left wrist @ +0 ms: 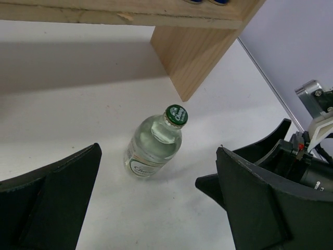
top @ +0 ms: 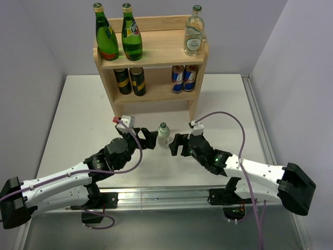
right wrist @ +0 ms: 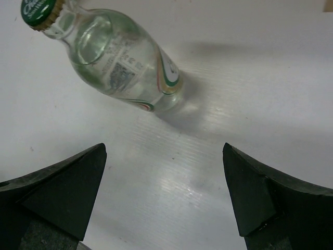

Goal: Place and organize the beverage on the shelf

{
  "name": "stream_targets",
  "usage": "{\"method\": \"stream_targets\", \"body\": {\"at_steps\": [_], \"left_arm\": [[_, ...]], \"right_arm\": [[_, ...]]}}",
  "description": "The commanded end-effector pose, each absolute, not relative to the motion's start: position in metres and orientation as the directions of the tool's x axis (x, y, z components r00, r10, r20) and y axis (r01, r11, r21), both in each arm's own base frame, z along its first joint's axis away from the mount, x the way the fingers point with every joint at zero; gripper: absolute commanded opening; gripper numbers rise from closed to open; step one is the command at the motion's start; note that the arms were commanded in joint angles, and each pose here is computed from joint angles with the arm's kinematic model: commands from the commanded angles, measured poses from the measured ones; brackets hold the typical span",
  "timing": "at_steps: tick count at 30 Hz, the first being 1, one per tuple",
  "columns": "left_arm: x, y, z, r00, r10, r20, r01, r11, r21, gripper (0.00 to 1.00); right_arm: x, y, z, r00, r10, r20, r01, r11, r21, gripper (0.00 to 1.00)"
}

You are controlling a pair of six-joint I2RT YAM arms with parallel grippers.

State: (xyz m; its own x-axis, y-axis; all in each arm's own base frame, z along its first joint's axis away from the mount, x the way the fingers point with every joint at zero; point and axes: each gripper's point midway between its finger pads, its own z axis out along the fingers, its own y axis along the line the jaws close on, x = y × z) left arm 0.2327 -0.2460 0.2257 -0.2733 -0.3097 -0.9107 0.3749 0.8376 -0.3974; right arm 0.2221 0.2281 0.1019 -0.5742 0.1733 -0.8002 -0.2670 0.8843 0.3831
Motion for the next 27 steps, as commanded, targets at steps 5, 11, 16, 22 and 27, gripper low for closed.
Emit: {"method": "stream_targets", "body": {"at_steps": [5, 11, 16, 22, 27], "left_arm": [[0.235, -0.230, 0.221, -0.252, -0.295, -0.922, 0.326, 0.871, -0.368, 0.99], [0.239, -0.227, 0.210, -0.259, -0.306, -0.916, 0.324, 0.866, -0.381, 0.99], [0.246, -0.217, 0.208, -0.257, -0.326, -0.909, 0.313, 0.862, -0.398, 0.99], [0.248, -0.210, 0.205, -0.246, -0.332, -0.911, 0.297, 0.868, -0.397, 0.99], [0.250, -0.209, 0.204, -0.246, -0.328, -0.912, 0.294, 0.871, -0.393, 0.99]], "right_arm": [[0.237, 0.280, 0.135, -0.522, 0.202, -0.829, -0.353, 0.833, 0.426, 1.00], [0.251, 0.295, 0.130, -0.500, 0.185, -0.846, -0.349, 0.851, 0.392, 1.00], [0.264, 0.298, 0.119, -0.467, 0.187, -0.864, -0.317, 0.877, 0.361, 1.00], [0.276, 0.297, 0.097, -0.432, 0.168, -0.886, -0.277, 0.910, 0.308, 1.00], [0.284, 0.298, 0.095, -0.382, 0.175, -0.907, -0.268, 0.919, 0.290, 1.00]]}}
